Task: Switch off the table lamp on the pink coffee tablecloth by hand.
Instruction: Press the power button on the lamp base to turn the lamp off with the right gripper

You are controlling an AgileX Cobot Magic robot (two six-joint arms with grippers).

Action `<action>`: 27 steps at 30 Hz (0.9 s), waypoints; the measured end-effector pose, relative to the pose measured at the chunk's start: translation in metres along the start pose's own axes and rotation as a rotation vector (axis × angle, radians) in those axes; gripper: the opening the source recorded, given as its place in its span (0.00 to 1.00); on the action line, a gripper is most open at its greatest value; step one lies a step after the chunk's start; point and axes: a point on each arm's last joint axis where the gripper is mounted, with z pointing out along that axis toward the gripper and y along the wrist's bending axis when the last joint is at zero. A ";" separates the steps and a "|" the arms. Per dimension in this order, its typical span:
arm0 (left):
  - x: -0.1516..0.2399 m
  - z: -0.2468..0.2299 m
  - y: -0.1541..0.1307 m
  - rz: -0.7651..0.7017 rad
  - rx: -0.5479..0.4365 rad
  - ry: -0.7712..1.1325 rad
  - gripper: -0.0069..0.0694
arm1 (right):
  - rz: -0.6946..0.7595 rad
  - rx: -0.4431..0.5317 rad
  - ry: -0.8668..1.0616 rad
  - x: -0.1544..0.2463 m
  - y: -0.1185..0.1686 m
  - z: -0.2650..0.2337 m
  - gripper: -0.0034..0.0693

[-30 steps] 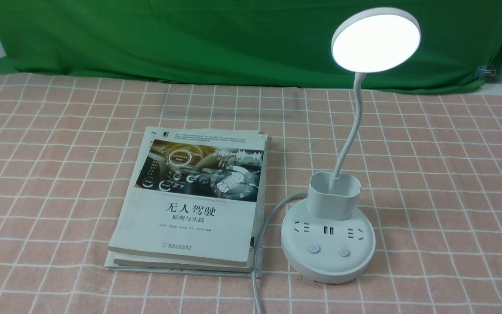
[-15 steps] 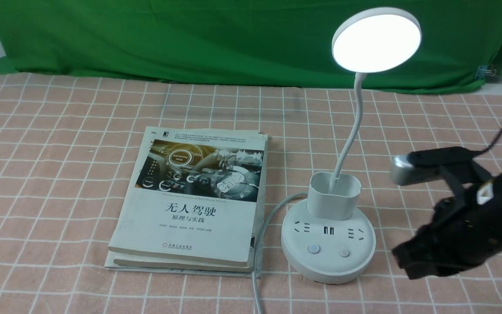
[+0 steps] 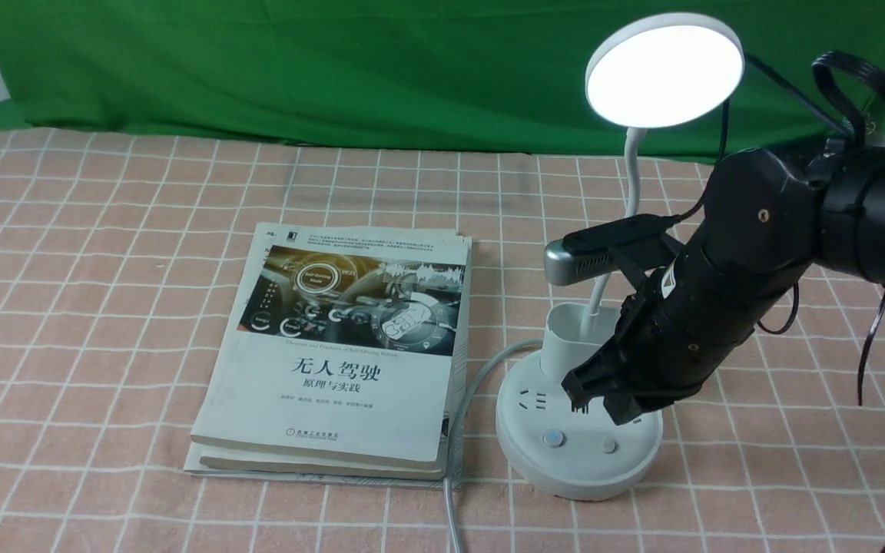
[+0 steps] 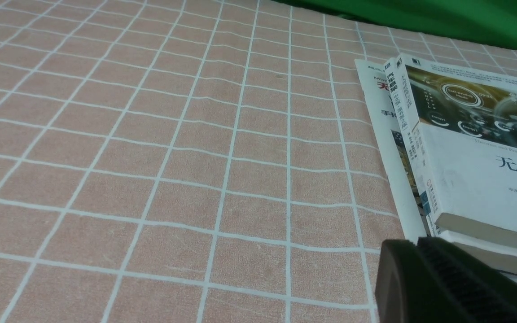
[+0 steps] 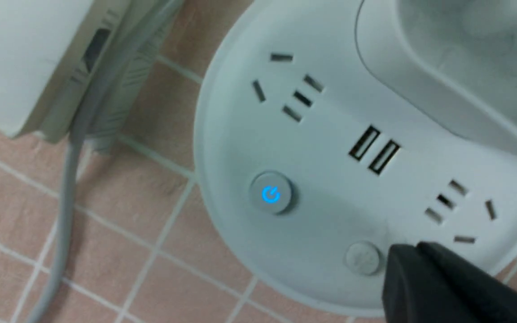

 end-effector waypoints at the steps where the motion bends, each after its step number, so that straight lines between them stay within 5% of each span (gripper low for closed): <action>1: 0.000 0.000 0.000 0.000 0.000 0.000 0.10 | 0.004 0.001 0.005 -0.001 0.000 0.002 0.11; 15: 0.000 0.000 0.000 0.000 0.000 0.000 0.10 | 0.017 0.007 0.090 -0.003 -0.003 0.030 0.11; 27: 0.000 0.000 0.000 0.000 0.000 0.000 0.10 | 0.006 0.006 0.042 -0.001 -0.001 0.005 0.11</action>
